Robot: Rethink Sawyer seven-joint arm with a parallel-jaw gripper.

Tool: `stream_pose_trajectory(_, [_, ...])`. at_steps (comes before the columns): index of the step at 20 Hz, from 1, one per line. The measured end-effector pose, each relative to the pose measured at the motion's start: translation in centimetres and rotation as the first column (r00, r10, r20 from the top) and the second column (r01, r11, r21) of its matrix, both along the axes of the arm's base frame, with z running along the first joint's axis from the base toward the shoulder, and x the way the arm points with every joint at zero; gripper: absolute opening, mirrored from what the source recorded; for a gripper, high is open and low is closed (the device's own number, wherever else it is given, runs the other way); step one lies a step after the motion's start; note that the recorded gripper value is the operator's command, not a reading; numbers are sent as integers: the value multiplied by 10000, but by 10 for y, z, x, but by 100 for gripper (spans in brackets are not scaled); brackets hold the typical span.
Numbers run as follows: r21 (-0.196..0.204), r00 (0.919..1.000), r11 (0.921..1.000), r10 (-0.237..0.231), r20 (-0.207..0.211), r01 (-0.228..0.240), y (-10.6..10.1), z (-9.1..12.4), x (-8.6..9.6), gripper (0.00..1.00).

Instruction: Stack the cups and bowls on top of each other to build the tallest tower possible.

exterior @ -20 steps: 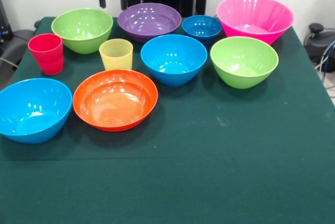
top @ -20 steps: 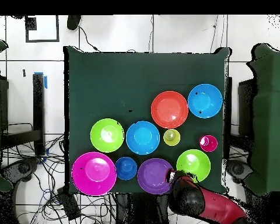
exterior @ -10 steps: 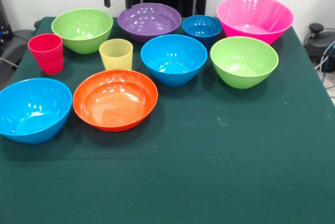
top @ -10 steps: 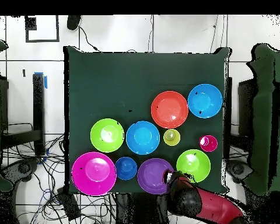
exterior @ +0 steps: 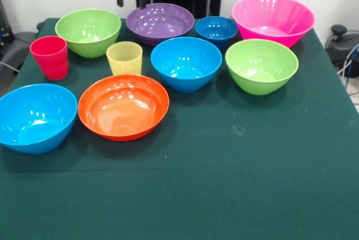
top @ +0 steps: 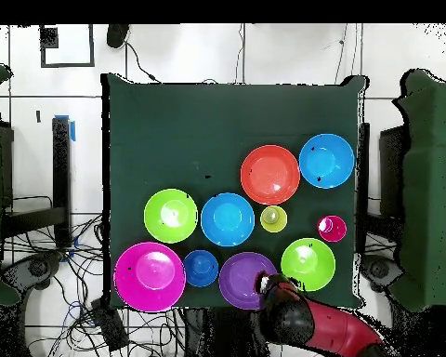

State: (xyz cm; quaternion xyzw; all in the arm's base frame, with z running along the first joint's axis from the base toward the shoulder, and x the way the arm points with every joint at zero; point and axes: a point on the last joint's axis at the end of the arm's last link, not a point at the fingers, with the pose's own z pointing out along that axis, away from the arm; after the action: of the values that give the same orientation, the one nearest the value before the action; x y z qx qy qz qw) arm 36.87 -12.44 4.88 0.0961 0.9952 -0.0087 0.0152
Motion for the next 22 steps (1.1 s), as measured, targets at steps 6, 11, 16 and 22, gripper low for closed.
stream_pose_trajectory(6, [-109, 9999, 9998, -169, -15, 169, 5, 1, -2, 100])
stream_pose_trajectory(11, [-96, 9994, 9994, -345, -36, 345, 8, 1, -4, 100])
stream_pose_trajectory(16, [-102, 9989, 9989, -459, -118, 457, 12, 1, -8, 100])
stream_pose_trajectory(22, [-122, 9986, 9987, -507, -168, 505, 20, 1, -11, 100])
